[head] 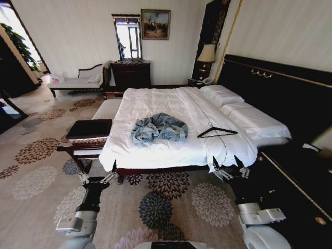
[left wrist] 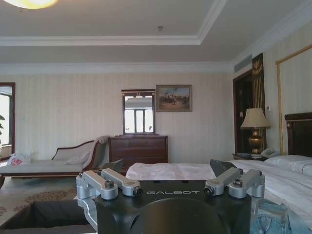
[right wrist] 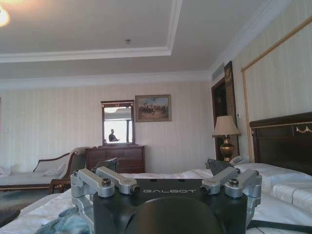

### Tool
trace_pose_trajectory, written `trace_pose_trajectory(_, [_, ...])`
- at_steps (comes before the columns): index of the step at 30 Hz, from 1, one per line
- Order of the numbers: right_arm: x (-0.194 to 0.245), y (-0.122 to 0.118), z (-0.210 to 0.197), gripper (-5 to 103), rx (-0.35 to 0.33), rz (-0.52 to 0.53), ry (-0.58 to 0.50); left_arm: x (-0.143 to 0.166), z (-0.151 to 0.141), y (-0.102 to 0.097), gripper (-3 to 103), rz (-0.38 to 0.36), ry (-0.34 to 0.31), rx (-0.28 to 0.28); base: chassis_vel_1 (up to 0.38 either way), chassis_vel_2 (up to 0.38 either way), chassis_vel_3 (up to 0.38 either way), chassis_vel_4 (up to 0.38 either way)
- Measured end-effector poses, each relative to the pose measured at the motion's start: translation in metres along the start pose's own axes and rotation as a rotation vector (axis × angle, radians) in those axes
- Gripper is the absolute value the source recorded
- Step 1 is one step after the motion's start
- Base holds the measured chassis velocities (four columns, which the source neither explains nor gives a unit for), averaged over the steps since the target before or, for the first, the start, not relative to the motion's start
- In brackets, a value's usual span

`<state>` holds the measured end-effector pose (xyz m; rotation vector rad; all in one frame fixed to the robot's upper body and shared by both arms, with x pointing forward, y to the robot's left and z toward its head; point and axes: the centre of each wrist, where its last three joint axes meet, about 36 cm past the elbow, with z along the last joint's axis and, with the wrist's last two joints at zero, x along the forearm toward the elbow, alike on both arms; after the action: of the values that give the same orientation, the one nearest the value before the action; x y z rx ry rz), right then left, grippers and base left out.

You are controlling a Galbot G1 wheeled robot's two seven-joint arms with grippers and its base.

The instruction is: Pick up the clothes from the bed and hang them on the clothes hanger.

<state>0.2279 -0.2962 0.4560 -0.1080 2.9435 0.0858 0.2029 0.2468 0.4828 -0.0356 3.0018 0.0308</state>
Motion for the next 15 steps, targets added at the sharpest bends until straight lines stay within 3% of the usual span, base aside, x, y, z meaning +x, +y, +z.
trace_pose_trajectory(2, [-0.0007, -0.0003, 0.0009, 100, 0.001, 0.003, 0.005, -0.0001, -0.0015, 0.0, 100, -0.002, -0.012, 0.011, 0.0, 0.0, 0.0, 0.0])
trace_pose_trajectory(5, [-0.0014, -0.0012, 0.0025, 100, 0.001, 0.015, 0.01, -0.0006, -0.0077, -0.0005, 100, -0.007, -0.047, 0.071, 0.0, 0.0, 0.0, 0.0])
trace_pose_trajectory(11, [-0.0025, -0.0023, 0.0041, 100, 0.002, 0.028, 0.013, -0.0006, -0.0053, 0.0026, 100, -0.005, -0.047, 0.059, 0.0, 0.0, 0.0, 0.0])
trace_pose_trajectory(15, [-0.0027, -0.0025, 0.0046, 100, 0.002, 0.029, 0.013, 0.0005, -0.0097, -0.0015, 100, 0.002, -0.056, 0.103, 0.0, 0.0, 0.0, 0.0])
